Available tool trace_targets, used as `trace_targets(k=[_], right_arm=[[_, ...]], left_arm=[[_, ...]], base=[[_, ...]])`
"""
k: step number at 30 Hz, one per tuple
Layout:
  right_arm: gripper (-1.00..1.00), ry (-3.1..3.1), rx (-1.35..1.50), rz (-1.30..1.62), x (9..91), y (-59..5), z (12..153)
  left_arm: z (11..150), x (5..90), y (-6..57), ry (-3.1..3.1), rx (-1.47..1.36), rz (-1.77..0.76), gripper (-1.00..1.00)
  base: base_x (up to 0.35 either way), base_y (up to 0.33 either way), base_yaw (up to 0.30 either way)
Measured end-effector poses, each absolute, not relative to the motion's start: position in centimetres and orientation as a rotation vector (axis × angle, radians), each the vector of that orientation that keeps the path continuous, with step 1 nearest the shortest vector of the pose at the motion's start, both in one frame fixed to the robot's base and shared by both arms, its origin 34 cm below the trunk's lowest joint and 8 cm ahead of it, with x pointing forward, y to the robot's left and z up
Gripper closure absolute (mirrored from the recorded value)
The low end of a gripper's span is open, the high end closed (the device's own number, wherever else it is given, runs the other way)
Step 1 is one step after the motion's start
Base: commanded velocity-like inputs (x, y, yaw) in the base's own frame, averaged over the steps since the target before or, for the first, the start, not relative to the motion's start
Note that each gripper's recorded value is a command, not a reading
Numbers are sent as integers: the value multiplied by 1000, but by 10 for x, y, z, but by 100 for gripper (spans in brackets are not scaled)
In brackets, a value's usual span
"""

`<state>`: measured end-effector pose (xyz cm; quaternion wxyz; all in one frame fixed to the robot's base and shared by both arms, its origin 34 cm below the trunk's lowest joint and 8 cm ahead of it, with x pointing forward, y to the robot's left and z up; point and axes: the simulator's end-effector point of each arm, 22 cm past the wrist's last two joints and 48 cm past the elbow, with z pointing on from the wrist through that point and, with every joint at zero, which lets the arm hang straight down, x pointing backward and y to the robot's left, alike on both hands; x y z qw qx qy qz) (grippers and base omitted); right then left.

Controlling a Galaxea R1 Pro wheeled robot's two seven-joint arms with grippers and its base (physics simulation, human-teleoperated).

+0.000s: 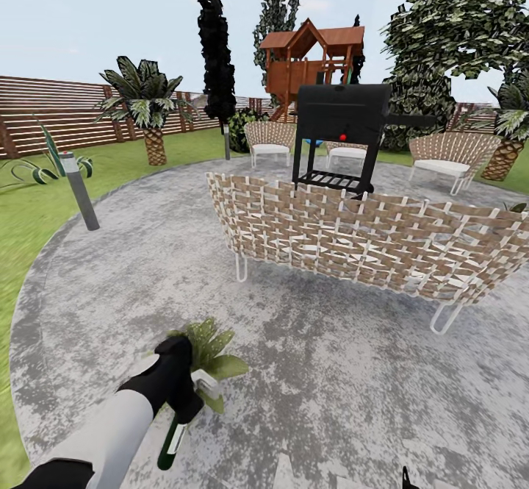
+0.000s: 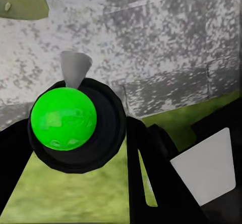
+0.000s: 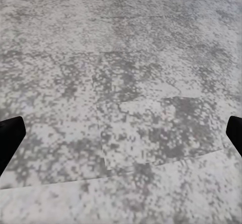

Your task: Pick up the pesticide atomizer in the garden and spray insectifuge to fully cover both potted plants in the garden.

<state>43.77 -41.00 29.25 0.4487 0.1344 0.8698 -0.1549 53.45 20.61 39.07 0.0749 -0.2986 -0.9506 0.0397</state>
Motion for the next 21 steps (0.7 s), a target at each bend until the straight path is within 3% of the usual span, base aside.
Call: trace_targets(k=[16, 21], right_arm=[[-100, 2153, 330, -381, 438, -410, 292], [-100, 2152, 331, -381, 438, -410, 292]], left_arm=[[360, 489, 217, -2794, -865, 113, 100], [380, 526, 206, -2947, -822, 156, 100]], base=[[0, 0, 0], [0, 0, 38]])
